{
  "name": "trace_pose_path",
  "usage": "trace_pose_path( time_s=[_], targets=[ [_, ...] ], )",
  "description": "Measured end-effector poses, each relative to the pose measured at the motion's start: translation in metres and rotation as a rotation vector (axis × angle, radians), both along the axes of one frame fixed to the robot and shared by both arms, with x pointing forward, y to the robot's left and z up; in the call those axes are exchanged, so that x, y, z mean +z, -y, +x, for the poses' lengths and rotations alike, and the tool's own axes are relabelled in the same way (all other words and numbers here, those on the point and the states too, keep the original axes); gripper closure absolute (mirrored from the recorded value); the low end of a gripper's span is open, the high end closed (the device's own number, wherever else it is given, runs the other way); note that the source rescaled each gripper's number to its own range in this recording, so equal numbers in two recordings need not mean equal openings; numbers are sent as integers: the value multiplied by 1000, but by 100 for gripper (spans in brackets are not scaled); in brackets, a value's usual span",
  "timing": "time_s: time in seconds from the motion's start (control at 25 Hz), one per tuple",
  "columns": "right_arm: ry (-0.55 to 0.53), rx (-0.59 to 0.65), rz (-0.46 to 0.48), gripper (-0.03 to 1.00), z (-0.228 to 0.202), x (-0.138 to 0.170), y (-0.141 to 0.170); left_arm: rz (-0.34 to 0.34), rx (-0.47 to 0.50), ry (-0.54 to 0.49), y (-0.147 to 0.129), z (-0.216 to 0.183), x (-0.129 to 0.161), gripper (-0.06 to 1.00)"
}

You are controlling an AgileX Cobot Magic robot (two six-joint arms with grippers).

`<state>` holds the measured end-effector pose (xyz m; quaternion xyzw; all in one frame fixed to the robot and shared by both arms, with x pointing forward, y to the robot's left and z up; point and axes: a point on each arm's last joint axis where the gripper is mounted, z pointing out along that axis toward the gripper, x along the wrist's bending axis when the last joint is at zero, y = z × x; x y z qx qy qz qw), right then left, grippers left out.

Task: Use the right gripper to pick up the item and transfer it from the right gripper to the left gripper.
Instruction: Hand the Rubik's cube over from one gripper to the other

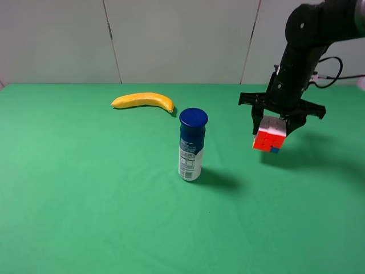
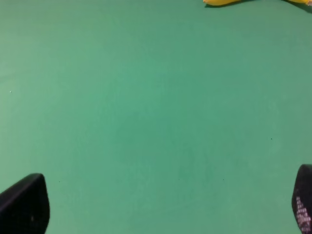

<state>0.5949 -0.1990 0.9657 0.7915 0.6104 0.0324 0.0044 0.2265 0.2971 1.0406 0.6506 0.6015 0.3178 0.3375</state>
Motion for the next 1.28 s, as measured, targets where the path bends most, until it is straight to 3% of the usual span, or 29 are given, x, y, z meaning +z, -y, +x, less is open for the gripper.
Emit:
trace_pose_path(
  time_s=[0.24,0.6,0.96,1.28],
  targets=[
    [10,201,1,91,9,26,-4,0,0,0,0,0,0,-6],
    [56,337,50,91,18,55,-11,0,0,0,0,0,0,-6],
    [174,359,208,91,28,91,-27,0,0,0,0,0,0,-6],
    [236,424,397,91,29,101,-44,0,0,0,0,0,0,-6]
  ],
)
